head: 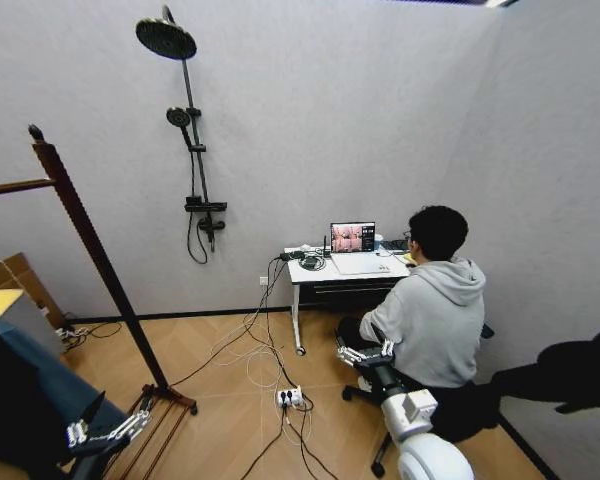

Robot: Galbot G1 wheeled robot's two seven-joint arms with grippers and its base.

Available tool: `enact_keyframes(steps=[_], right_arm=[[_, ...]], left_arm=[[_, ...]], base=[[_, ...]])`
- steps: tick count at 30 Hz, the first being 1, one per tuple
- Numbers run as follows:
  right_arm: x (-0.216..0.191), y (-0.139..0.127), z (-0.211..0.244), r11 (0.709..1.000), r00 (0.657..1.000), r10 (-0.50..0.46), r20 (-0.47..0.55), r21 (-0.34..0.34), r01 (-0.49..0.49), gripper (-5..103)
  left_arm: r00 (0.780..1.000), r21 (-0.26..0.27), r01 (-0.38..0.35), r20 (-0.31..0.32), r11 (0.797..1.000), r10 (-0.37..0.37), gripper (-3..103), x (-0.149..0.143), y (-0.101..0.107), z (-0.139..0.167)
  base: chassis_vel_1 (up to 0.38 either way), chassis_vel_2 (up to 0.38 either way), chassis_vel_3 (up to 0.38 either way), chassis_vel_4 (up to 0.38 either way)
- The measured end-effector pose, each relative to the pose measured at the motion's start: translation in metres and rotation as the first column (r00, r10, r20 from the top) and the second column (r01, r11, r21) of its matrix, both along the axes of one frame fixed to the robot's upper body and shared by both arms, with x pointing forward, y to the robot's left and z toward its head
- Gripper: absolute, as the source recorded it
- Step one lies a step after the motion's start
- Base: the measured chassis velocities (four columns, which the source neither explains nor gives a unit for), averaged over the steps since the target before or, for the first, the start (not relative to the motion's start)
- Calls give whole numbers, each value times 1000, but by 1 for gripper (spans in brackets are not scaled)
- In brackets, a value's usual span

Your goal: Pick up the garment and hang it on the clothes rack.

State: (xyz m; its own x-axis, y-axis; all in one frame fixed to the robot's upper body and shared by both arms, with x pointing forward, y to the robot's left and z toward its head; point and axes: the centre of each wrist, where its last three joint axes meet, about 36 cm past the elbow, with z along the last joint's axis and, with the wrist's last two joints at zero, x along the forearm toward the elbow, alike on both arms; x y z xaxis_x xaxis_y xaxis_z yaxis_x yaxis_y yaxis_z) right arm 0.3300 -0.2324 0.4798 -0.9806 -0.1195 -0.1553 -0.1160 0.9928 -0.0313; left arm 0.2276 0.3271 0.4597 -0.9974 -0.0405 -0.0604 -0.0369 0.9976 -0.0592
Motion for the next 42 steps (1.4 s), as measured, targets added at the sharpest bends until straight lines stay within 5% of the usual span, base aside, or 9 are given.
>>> enact_keyframes(steps=[42], right_arm=[[1, 9, -10, 1000, 1000, 17, -3, -5, -17, 100]], left_arm=[[1000, 0, 0, 0, 1000, 0, 100, 0, 0, 0]], base=[[90, -76, -75, 84]])
